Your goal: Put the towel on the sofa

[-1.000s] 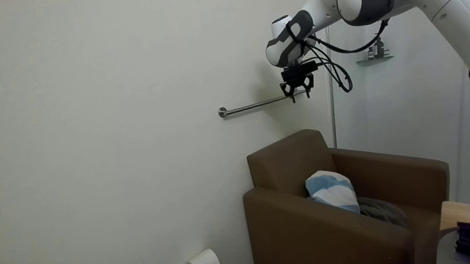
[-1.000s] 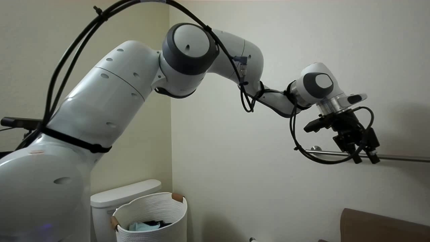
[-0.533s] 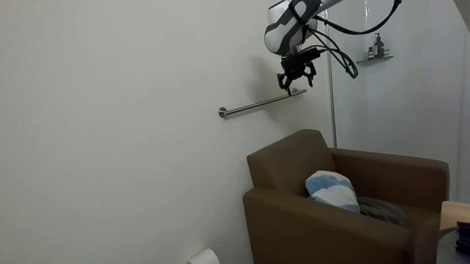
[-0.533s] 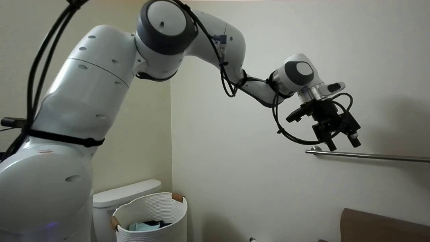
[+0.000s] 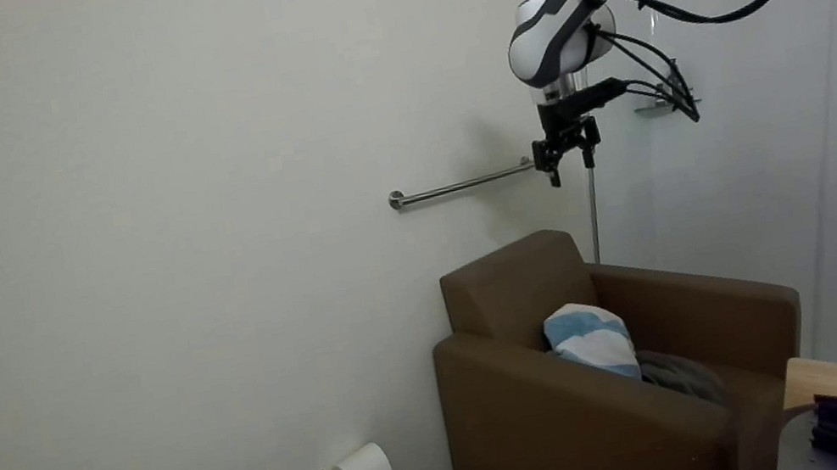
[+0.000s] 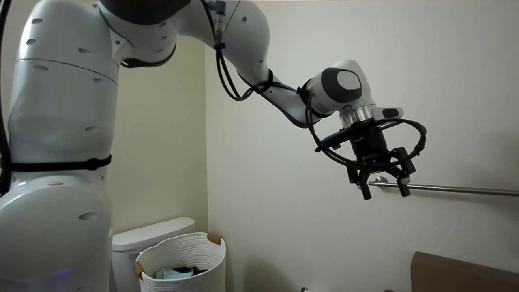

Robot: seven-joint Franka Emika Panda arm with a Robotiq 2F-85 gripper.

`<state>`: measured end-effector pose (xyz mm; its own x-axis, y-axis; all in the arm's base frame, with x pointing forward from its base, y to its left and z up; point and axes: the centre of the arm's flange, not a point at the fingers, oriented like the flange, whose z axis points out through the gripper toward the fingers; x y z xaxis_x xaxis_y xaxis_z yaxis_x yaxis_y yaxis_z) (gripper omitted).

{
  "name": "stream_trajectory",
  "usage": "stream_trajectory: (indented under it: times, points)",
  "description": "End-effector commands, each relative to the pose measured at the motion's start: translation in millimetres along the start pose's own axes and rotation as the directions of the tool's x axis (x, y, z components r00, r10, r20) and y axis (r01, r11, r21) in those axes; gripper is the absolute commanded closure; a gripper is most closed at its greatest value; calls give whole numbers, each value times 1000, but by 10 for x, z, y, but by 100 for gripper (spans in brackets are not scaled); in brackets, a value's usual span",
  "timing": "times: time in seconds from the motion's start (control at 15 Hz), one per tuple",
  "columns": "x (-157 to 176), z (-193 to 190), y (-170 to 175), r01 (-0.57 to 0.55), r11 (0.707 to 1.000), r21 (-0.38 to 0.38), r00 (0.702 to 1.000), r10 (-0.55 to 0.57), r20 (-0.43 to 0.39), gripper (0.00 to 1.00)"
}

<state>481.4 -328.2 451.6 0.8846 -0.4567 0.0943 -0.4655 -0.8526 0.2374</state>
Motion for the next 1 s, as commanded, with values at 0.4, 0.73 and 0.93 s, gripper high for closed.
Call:
stream_trajectory:
  times: [0.4, 0.73, 0.93]
  points:
    - [-1455, 330, -526, 429, 895, 125, 903, -419, -99, 0]
    - [-1448, 236, -800, 472, 873, 125, 878, -454, -152, 0]
    - [-1529, 113, -927, 499, 857, 131, 860, -470, -200, 0]
